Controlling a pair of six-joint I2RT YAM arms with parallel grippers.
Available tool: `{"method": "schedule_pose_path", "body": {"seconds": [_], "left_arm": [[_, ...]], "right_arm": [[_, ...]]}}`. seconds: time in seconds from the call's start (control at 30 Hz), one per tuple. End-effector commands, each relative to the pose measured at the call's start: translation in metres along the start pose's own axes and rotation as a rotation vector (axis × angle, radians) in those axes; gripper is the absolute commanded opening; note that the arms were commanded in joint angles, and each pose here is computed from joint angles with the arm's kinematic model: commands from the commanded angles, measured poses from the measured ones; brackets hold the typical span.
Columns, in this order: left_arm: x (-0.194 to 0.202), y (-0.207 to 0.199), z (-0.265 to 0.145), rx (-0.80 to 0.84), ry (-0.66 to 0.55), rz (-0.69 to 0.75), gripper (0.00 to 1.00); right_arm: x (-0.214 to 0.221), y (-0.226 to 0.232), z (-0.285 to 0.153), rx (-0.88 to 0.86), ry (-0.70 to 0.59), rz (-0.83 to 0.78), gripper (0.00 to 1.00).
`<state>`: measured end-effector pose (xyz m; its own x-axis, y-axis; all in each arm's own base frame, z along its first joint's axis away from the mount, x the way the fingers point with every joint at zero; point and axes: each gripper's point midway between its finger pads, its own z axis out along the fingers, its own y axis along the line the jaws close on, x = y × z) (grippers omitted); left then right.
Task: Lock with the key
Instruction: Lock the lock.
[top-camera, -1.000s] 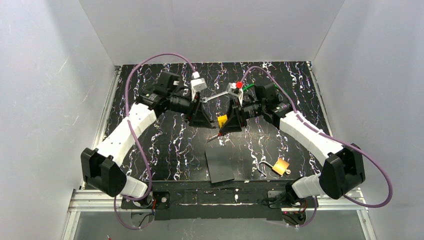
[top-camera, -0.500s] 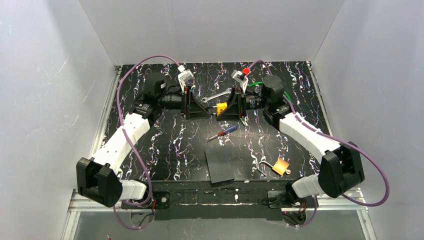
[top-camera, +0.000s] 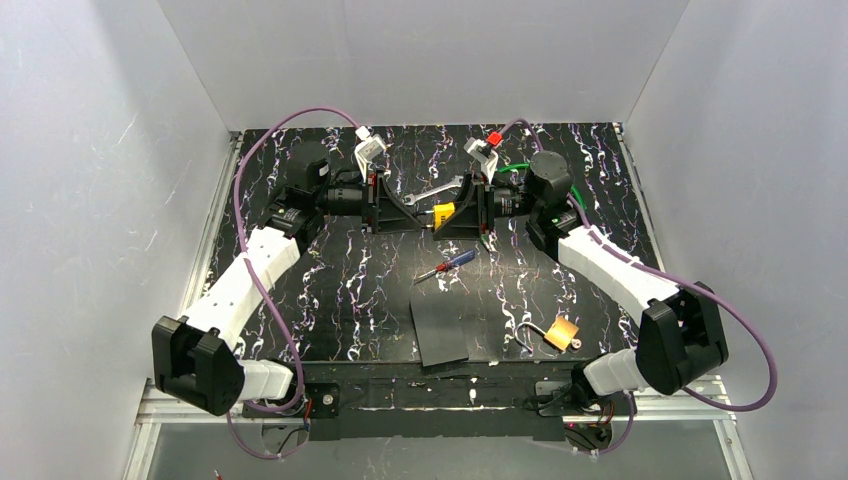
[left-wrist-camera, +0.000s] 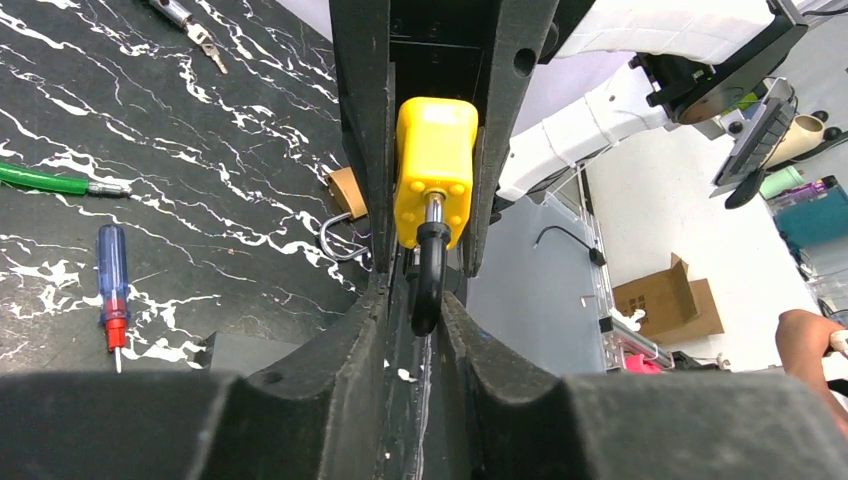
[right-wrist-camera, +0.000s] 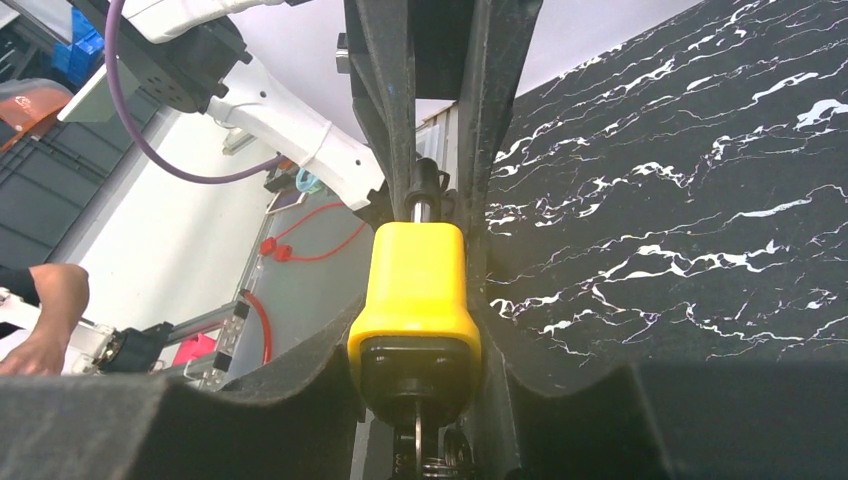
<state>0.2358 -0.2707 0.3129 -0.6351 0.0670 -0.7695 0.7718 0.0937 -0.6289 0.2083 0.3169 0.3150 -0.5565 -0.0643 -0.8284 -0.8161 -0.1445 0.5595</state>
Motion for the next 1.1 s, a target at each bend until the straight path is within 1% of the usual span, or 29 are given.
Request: {"method": "schedule_pose_path", "body": {"seconds": [0.0, 0.13, 0.17, 0.53, 0.7, 0.83, 1.07], "left_arm": [[-0.005, -0.019, -0.006, 0.038, -0.011, 0.060, 0.19], [-0.004, -0.021, -0.006, 0.044, -0.008, 0.058, 0.03], [-0.004, -0.020, -0.006, 0.044, -0.007, 0.058, 0.01], [0.000, -0.007, 0.012, 0.000, 0.000, 0.031, 0.00], [0.003, -0.008, 0.023, 0.010, 0.022, 0.031, 0.00], [0.009, -0.009, 0.033, 0.025, 0.046, 0.031, 0.00], [0.011, -0.010, 0.038, 0.025, 0.061, 0.061, 0.00]], "right_arm": [[-0.007, 0.011, -0.001, -0.038, -0.015, -0.089, 0.01], [-0.006, 0.009, -0.001, -0.033, -0.013, -0.082, 0.01], [-0.006, 0.008, 0.000, -0.032, -0.013, -0.080, 0.01], [-0.004, 0.013, 0.014, -0.077, -0.009, -0.043, 0.01], [-0.005, 0.016, 0.019, -0.101, -0.003, -0.037, 0.01], [0.000, 0.019, 0.024, -0.126, 0.019, -0.042, 0.01], [0.021, 0.013, 0.030, -0.122, 0.103, -0.032, 0.01]]}}
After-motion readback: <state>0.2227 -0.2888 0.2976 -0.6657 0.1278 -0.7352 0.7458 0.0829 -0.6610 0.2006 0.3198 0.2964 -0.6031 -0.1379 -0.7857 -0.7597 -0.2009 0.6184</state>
